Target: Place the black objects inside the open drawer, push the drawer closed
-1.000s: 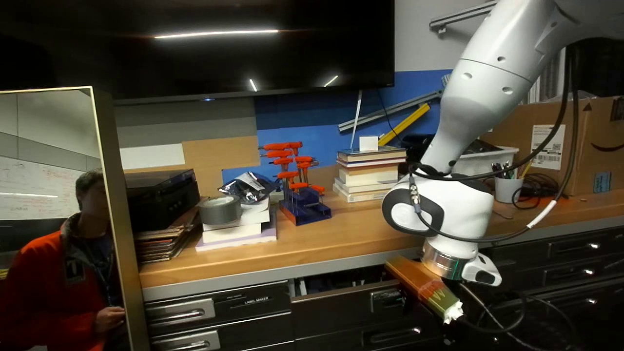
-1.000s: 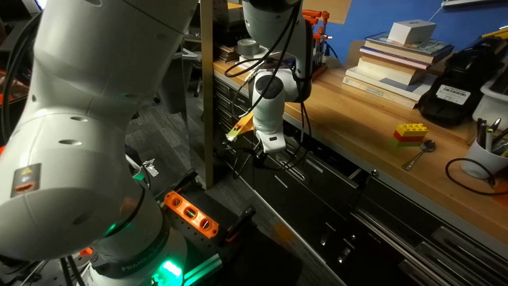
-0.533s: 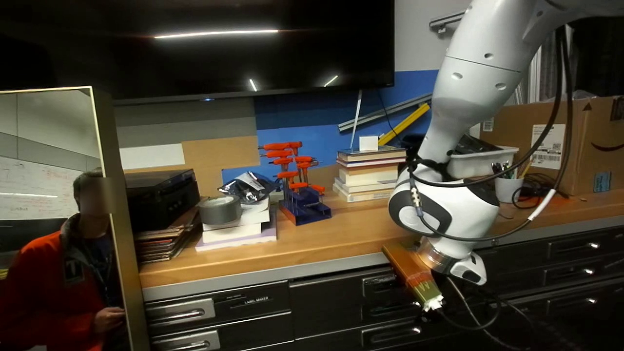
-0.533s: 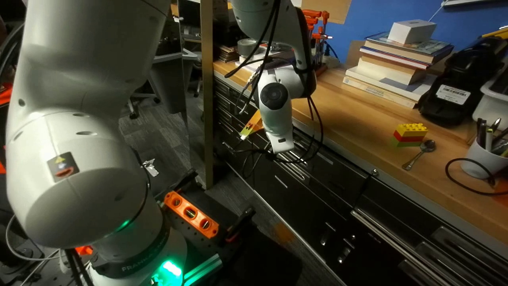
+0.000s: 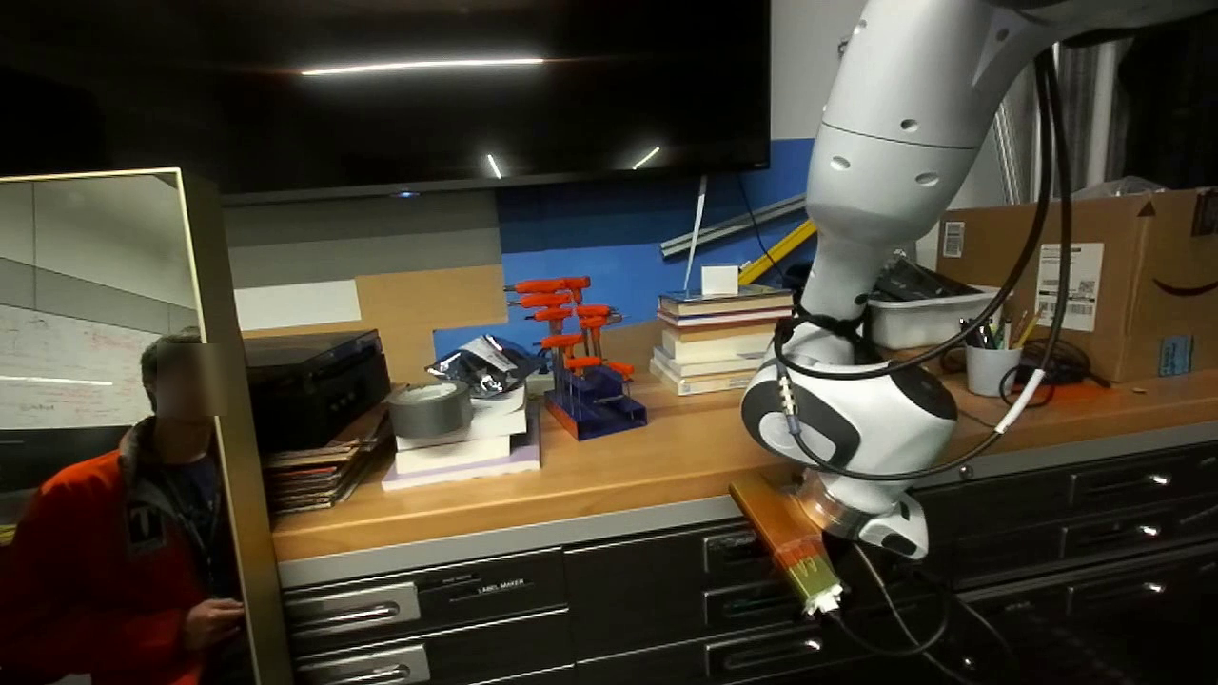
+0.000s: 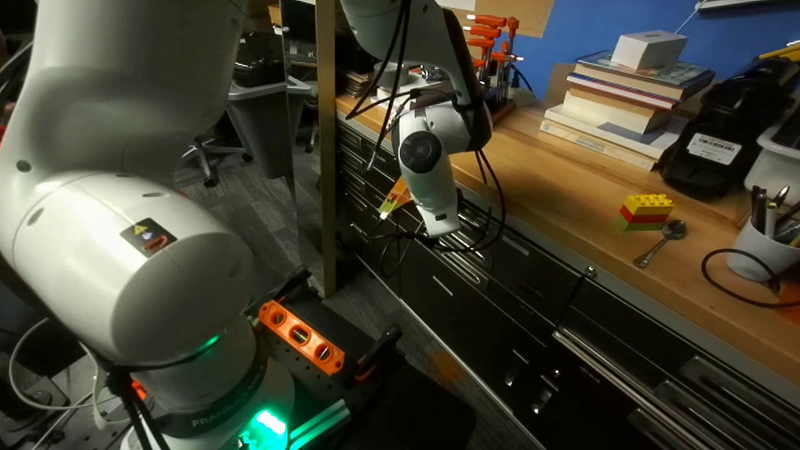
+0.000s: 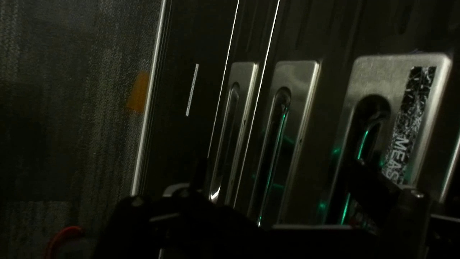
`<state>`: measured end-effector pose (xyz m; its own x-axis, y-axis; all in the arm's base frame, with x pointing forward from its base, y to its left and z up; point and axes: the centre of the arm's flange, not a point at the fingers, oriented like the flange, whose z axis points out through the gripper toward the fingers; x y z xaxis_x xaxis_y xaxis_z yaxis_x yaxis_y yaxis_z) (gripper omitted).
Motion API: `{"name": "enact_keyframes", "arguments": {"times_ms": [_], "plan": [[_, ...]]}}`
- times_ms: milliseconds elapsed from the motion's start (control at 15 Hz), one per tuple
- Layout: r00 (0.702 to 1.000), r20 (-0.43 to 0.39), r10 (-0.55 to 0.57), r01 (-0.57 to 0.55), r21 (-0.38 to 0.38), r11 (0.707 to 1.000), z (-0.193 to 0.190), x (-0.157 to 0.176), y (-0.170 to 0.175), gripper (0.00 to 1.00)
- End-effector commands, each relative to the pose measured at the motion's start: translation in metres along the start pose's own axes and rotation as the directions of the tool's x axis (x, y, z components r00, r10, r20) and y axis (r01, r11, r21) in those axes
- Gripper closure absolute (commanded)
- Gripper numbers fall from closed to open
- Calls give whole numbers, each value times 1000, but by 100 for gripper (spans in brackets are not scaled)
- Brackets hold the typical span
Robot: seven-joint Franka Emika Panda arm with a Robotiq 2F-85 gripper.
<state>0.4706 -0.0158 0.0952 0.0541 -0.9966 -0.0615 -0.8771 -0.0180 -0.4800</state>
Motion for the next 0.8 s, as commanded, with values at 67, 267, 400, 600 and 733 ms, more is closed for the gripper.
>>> {"name": "enact_keyframes", "arguments": {"times_ms": [67, 267, 400, 600, 733], "plan": [[995, -71, -70, 66, -57, 996, -26, -16, -7, 0], [981, -142, -134, 105, -191, 976, -71, -25, -12, 0], [964, -176, -200, 149, -264, 953, -103, -30, -21, 0], [933, -139, -331, 259, -377, 889, -150, -46, -38, 0], [902, -72, -425, 356, -430, 829, -178, -58, -45, 0]]}}
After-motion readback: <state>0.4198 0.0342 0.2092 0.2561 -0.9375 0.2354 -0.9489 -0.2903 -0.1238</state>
